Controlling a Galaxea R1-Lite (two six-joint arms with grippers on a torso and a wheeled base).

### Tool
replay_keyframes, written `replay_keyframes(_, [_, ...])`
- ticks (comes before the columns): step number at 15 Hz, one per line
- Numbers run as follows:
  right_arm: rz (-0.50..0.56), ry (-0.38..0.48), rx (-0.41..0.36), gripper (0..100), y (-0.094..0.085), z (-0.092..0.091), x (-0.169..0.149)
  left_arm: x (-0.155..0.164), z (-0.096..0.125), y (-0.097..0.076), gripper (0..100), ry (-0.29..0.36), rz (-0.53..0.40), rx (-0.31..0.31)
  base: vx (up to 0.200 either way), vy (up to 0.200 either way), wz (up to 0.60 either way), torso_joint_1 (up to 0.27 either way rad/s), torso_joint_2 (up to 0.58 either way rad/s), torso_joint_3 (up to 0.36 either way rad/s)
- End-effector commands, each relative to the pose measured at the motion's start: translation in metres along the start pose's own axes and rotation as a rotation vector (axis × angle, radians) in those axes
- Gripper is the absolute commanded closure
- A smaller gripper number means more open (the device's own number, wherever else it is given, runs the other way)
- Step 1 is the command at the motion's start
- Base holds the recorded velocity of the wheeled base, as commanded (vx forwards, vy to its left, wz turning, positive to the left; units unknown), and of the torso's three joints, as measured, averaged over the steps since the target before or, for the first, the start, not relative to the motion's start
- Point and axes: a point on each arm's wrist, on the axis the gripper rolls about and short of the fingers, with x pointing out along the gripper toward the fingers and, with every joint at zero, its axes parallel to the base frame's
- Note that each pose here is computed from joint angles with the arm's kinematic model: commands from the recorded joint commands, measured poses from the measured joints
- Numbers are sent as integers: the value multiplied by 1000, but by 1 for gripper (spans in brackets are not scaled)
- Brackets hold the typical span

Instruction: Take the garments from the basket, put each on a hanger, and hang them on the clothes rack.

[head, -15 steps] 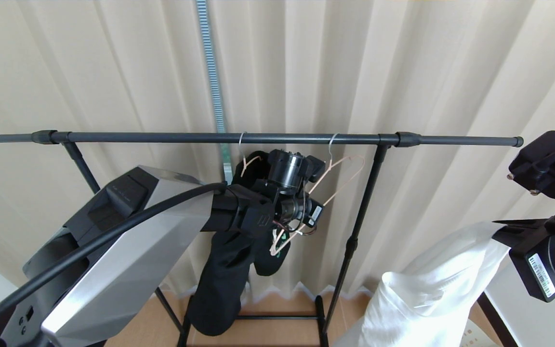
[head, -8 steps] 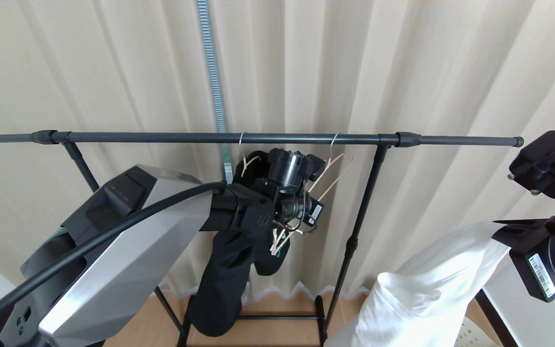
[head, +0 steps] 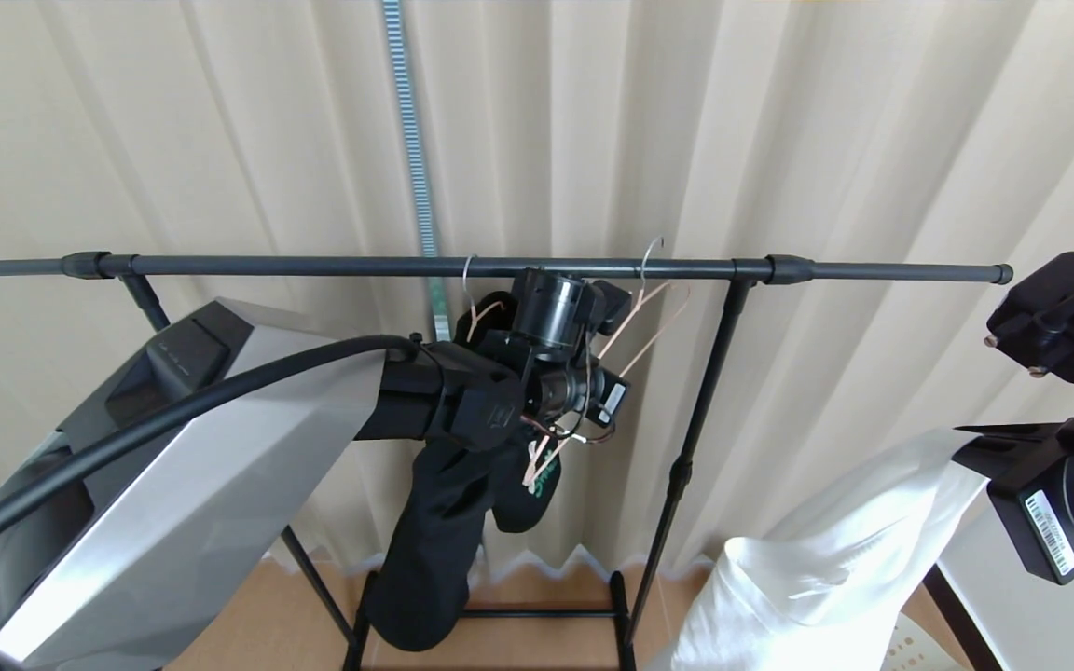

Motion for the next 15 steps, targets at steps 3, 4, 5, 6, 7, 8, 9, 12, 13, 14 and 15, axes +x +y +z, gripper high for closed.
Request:
replay_keyframes(3, [0, -1, 1, 100, 0, 0, 0, -28, 8, 0, 100, -17, -4, 1, 0, 0, 0, 0, 0, 0])
replay_keyframes(4, [0, -1, 1, 100, 0, 0, 0, -36, 7, -3, 100, -29, -9, 5, 0, 0, 0, 0, 0, 0])
replay_keyframes(5, [0, -1, 1, 100, 0, 0, 0, -45, 6, -5, 100, -38, -13, 6, 0, 0, 0, 0, 0, 0])
replay_keyframes(6, [0, 0, 0, 100, 0, 0, 0, -54, 4, -6, 100, -48, -16, 14, 0, 0, 0, 0, 0, 0])
replay_keyframes(7, [0, 2, -1, 100, 1, 0, 1, -64, 1, -6, 100, -53, -18, 15, 0, 0, 0, 0, 0, 0])
replay_keyframes(8, [0, -6, 5, 100, 1, 1, 1, -75, -3, -6, 100, -54, -22, 18, 0, 0, 0, 0, 0, 0])
replay_keyframes(9, [-2, -16, 10, 100, 2, 2, 3, -85, -6, -7, 100, -59, -24, 18, 0, 0, 0, 0, 0, 0])
replay_keyframes(12, [-2, -26, 15, 100, 3, 2, 5, -111, -17, -7, 100, -82, -23, 17, 0, 0, 0, 0, 0, 0])
replay_keyframes(13, [-2, -27, 16, 100, 3, 2, 5, -117, -20, -7, 100, -82, -23, 17, 0, 0, 0, 0, 0, 0])
replay_keyframes(14, [-2, -25, 15, 100, 4, 2, 6, -131, -28, -6, 100, -84, -24, 17, 0, 0, 0, 0, 0, 0])
replay_keyframes(15, [-2, -25, 16, 100, 4, 2, 6, -143, -34, -6, 100, -88, -25, 17, 0, 0, 0, 0, 0, 0])
